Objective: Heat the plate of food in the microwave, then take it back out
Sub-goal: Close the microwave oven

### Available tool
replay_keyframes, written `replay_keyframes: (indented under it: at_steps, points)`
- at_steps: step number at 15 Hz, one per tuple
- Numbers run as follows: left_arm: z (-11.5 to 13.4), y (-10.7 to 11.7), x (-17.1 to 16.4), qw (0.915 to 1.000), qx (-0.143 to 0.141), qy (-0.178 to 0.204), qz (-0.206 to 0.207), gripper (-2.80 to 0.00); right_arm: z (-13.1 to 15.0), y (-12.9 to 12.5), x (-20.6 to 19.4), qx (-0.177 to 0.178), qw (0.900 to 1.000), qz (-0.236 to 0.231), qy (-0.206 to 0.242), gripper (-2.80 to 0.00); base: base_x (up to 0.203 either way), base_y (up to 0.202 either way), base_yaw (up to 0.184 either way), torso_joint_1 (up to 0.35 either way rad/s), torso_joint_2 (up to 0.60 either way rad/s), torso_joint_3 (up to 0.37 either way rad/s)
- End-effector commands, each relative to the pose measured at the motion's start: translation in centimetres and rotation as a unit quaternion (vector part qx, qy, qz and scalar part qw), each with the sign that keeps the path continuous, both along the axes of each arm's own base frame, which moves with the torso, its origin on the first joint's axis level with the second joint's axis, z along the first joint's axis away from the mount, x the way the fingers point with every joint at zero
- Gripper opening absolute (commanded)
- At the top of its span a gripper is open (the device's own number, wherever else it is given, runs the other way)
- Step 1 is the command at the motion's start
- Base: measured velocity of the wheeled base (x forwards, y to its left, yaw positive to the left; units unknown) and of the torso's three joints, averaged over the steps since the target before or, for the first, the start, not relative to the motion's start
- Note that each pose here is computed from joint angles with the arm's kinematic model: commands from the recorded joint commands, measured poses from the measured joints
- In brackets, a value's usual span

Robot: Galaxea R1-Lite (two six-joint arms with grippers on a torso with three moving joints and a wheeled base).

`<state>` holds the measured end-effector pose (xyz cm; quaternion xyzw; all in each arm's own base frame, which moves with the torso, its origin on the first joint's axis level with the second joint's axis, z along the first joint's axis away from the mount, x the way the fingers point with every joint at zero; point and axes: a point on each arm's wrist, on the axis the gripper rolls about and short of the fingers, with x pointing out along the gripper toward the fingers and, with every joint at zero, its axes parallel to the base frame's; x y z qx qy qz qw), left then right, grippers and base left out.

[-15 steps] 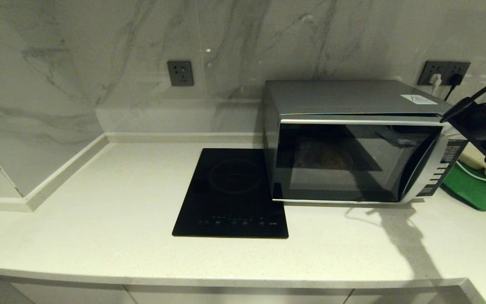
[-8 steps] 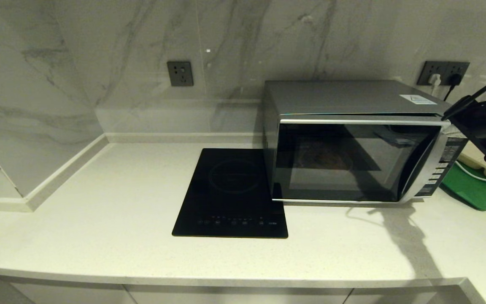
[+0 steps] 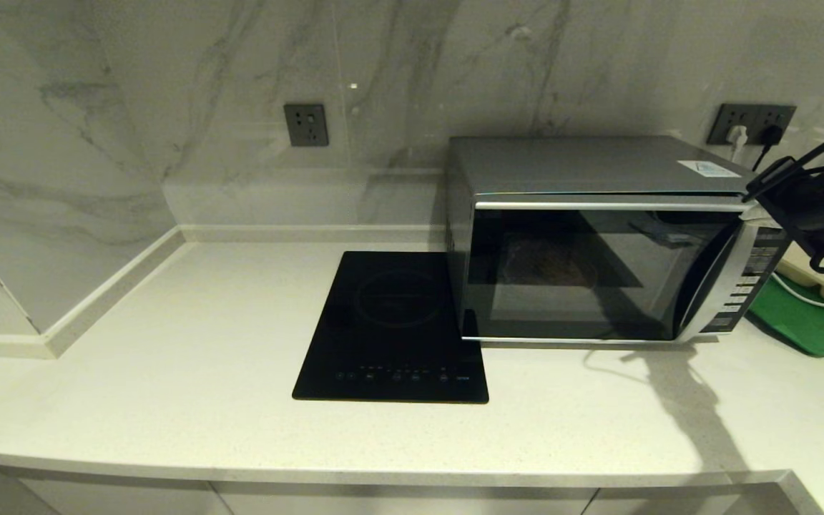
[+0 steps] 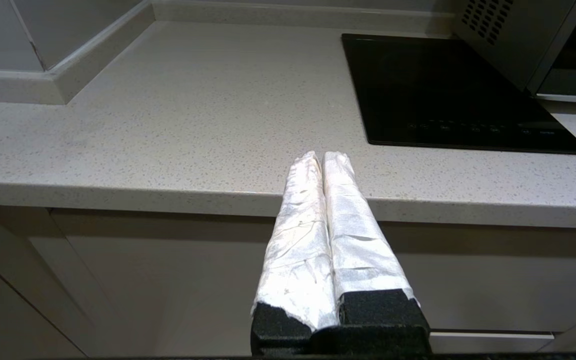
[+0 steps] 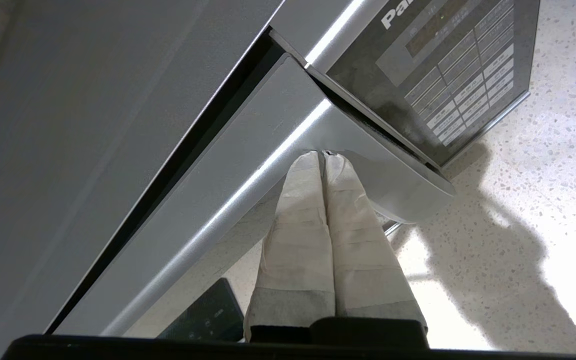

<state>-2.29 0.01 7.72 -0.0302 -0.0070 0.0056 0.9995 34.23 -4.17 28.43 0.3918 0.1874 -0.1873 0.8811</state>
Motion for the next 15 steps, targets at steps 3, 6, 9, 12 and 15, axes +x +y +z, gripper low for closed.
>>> replay_keyframes:
  at_steps: [3, 6, 9, 12, 15]
  points:
    - [0.0, 0.0, 0.0, 1.0000, 0.000, 0.000, 0.000, -2.80, -0.2, 0.0, 0.1, 0.009, 1.000, 0.012, 0.000, -2.80, 0.000, 0.000, 0.000, 0.000, 0.00, 0.000]
    - [0.0, 0.0, 0.0, 1.0000, 0.000, 0.000, 0.000, -2.80, -0.4, 0.0, 0.5, 0.009, 1.000, 0.015, -0.017, -2.80, 0.000, 0.000, 0.000, 0.000, 0.00, 0.000]
    - [0.0, 0.0, 0.0, 1.0000, 0.000, 0.000, 0.000, -2.80, -1.0, -0.1, 0.7, 0.008, 1.000, 0.014, -0.020, -2.80, 0.000, 0.000, 0.000, 0.000, 0.00, 0.000]
    - [0.0, 0.0, 0.0, 1.0000, 0.000, 0.000, 0.000, -2.80, -0.8, -0.1, 0.5, 0.007, 1.000, 0.014, -0.023, -2.80, 0.000, 0.000, 0.000, 0.000, 0.00, 0.000]
    - [0.0, 0.0, 0.0, 1.0000, 0.000, 0.000, 0.000, -2.80, 0.1, 0.1, -0.9, 0.004, 0.999, 0.015, -0.030, -2.80, 0.000, 0.000, 0.000, 0.000, 0.00, 0.000]
